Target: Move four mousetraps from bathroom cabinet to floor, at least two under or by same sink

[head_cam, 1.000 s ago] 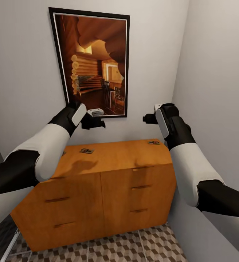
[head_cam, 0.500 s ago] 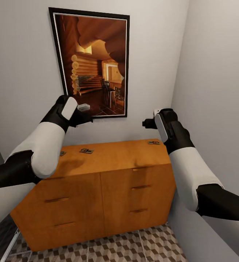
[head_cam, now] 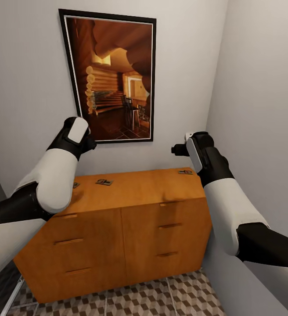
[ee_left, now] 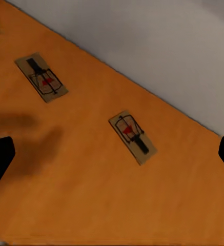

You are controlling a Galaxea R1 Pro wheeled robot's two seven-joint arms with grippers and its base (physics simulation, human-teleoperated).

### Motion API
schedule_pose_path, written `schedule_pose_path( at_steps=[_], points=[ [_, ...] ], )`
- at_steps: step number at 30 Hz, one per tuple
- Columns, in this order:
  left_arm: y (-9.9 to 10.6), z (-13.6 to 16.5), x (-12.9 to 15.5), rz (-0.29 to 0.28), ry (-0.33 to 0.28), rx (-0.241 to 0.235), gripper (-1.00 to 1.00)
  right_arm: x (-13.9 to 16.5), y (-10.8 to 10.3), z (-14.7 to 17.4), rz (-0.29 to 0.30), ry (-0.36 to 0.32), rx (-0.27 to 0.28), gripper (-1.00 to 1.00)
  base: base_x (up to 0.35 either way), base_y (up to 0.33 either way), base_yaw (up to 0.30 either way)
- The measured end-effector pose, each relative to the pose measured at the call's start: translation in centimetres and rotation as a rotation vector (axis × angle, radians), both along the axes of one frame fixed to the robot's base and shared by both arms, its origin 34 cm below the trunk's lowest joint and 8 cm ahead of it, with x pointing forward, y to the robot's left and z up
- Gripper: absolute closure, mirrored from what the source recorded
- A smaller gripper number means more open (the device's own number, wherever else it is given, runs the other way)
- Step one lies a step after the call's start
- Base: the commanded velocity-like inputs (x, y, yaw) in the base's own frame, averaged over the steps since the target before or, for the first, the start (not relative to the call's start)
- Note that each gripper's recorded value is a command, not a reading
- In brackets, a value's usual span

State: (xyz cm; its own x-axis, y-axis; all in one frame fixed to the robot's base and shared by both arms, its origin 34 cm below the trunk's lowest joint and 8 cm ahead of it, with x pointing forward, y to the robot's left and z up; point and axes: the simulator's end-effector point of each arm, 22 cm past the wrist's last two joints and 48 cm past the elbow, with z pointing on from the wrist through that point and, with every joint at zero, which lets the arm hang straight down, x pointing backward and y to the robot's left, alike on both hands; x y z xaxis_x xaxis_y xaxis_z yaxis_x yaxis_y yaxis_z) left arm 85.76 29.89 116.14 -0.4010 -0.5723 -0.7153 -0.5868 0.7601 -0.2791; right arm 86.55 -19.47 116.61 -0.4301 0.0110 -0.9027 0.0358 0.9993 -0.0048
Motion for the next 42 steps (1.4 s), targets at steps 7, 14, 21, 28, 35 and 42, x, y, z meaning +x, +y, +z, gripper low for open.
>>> schedule_pose_path(
  at_steps=[7, 14, 21, 28, 35, 42],
  points=[
    [-3.4, -4.5, -0.3, 0.011, 0.077, -0.166, -1.0, 0.0, 0.0, -0.2, 0.0, 0.003, 0.0, -1.0, 0.0, 0.0, 0.0],
    [-5.0, -5.3, -0.4, -0.001, 0.088, -0.233, -1.0, 0.0, -0.1, -0.3, -0.001, 0.005, 0.0, -1.0, 0.0, 0.0, 0.0],
    [-5.6, -5.5, -0.4, -0.007, 0.091, -0.241, -1.0, 0.0, -0.1, -0.5, -0.001, 0.008, -0.001, -1.0, 0.0, 0.0, 0.0],
    [-5.6, -5.5, -0.4, -0.007, 0.09, -0.241, -1.0, 0.0, 0.0, -0.7, 0.0, 0.013, -0.001, -1.0, 0.103, -0.069, 0.0],
    [-5.6, -5.5, -0.4, -0.004, 0.091, -0.239, -1.0, 0.0, 0.5, -0.8, 0.018, 0.013, 0.008, -1.0, 0.148, -0.121, 0.0],
    [-5.5, -5.2, -0.3, 0.007, 0.082, -0.235, -1.0, 0.0, 2.1, -0.9, 0.088, 0.017, 0.042, -1.0, 0.03, -0.025, 0.0]
  ],
)
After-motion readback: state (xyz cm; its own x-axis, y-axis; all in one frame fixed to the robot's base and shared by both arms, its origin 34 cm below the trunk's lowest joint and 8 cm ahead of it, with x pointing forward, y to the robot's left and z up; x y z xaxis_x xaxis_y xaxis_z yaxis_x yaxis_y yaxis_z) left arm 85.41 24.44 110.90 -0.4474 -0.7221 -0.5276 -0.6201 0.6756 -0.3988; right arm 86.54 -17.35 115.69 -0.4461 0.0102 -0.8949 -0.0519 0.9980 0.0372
